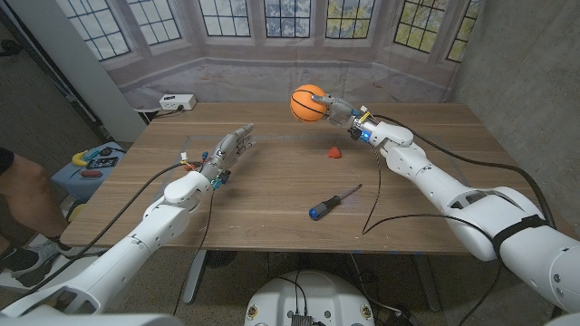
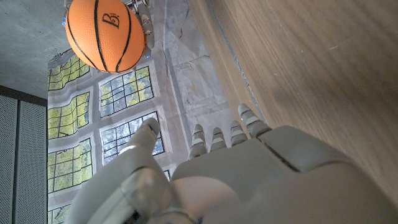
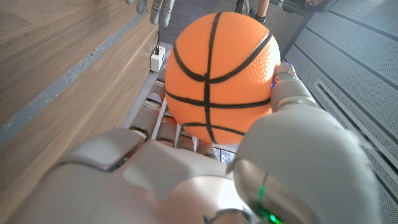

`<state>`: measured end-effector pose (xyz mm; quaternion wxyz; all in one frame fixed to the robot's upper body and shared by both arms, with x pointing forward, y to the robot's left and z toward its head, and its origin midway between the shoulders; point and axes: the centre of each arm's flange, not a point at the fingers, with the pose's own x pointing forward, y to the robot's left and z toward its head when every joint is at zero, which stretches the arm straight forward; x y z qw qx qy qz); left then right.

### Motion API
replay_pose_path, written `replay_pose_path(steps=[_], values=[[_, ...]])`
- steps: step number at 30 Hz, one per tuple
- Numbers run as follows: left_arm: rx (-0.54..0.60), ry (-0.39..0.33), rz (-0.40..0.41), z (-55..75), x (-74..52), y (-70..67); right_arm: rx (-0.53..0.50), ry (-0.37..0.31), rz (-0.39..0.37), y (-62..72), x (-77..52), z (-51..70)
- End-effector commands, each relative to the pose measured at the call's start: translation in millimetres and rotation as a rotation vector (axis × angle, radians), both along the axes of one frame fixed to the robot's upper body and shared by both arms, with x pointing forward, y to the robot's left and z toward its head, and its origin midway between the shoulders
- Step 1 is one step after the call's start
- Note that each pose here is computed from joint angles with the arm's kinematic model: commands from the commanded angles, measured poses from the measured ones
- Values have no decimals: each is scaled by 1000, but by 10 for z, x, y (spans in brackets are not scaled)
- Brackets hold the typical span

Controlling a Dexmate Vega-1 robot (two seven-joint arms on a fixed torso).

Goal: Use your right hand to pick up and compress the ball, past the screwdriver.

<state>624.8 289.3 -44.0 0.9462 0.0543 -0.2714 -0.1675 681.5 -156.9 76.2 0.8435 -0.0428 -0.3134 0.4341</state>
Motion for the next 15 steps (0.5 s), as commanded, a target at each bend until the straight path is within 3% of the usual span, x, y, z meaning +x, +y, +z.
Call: replay_pose_path(steps=[1, 15], values=[[2, 3, -9, -16, -5, -43, 43, 41, 37, -64, 46, -109], [1, 8, -17, -55, -22, -61, 101, 85, 69, -106, 97, -216]])
